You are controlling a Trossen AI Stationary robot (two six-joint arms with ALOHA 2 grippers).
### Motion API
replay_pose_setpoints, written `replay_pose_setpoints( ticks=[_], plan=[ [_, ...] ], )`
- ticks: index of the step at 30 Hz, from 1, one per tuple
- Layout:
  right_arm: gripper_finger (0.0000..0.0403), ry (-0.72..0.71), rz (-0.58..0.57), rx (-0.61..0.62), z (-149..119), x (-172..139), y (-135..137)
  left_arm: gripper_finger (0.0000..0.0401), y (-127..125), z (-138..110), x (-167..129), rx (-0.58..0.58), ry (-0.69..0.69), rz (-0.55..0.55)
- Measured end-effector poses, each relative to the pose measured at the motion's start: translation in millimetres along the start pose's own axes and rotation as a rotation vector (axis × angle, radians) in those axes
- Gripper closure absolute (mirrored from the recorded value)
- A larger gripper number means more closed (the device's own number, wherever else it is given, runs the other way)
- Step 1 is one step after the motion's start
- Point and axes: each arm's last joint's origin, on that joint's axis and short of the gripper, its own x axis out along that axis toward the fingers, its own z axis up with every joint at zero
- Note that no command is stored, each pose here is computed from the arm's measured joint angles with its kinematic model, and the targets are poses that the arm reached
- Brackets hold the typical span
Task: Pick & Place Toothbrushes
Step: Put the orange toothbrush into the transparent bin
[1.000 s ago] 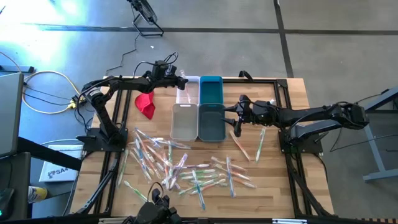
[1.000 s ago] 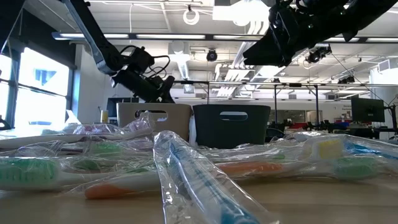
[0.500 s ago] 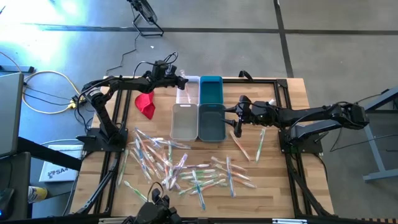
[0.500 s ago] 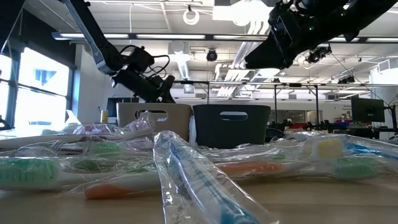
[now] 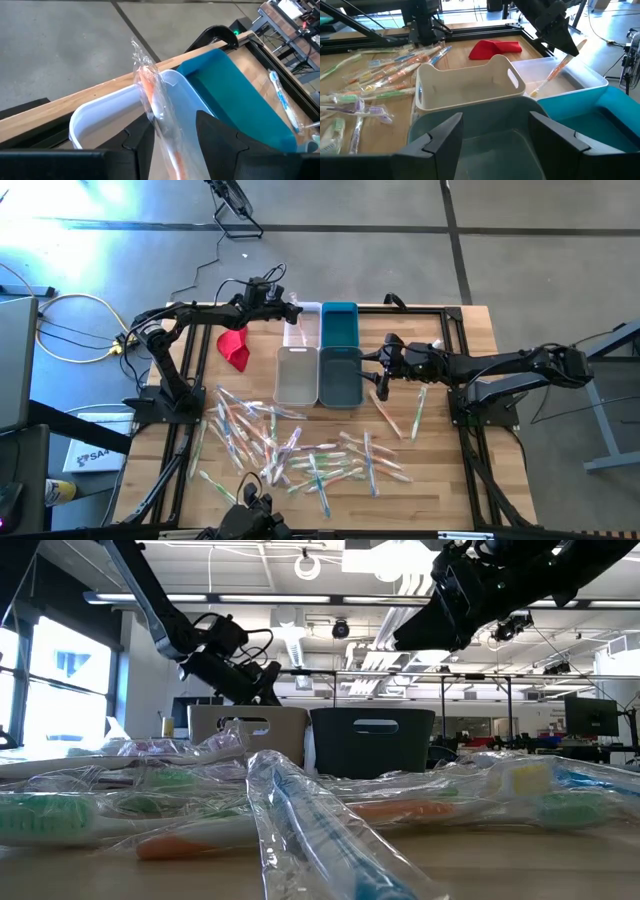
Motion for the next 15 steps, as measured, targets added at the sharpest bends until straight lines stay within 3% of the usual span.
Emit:
replay_pose_setpoints(
  ticks=[15],
  plan=[
    [0.0186, -0.001, -0.004, 0.009, 0.1, 0.1, -0.9, 0.0260, 6.7, -6.5, -0.6, -0.010, 0.024, 0.166]
  ],
)
